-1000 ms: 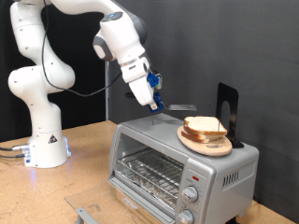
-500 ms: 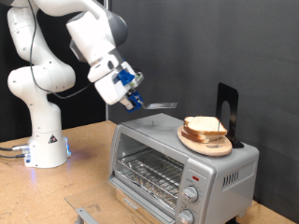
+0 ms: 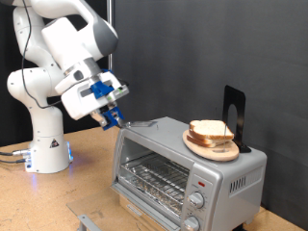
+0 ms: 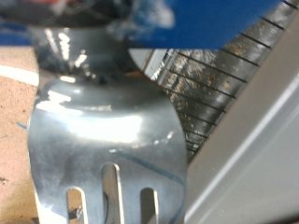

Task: Make a piece of toast with the oven

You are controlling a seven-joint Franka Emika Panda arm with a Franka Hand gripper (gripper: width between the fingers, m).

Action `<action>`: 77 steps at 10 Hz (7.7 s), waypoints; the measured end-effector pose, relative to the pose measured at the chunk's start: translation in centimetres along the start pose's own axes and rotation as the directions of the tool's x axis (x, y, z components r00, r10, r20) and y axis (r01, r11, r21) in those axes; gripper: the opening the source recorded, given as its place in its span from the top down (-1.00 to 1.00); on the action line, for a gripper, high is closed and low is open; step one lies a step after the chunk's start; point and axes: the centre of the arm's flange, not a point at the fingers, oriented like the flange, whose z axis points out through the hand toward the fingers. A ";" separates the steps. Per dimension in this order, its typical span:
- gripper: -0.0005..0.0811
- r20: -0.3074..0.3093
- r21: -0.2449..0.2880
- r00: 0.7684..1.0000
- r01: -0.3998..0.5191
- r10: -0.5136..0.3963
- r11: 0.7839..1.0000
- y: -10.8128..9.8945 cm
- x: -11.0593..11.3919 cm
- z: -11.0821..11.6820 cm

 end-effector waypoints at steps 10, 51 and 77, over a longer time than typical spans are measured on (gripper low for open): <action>0.01 0.207 -0.153 0.893 0.432 -0.399 0.889 -4.7 4.8 -1.6; 0.01 0.373 -0.158 0.849 0.455 -0.373 0.876 -12.2 9.6 3.6; 0.01 0.422 -0.144 0.840 0.433 -0.341 0.890 -14.0 6.3 5.1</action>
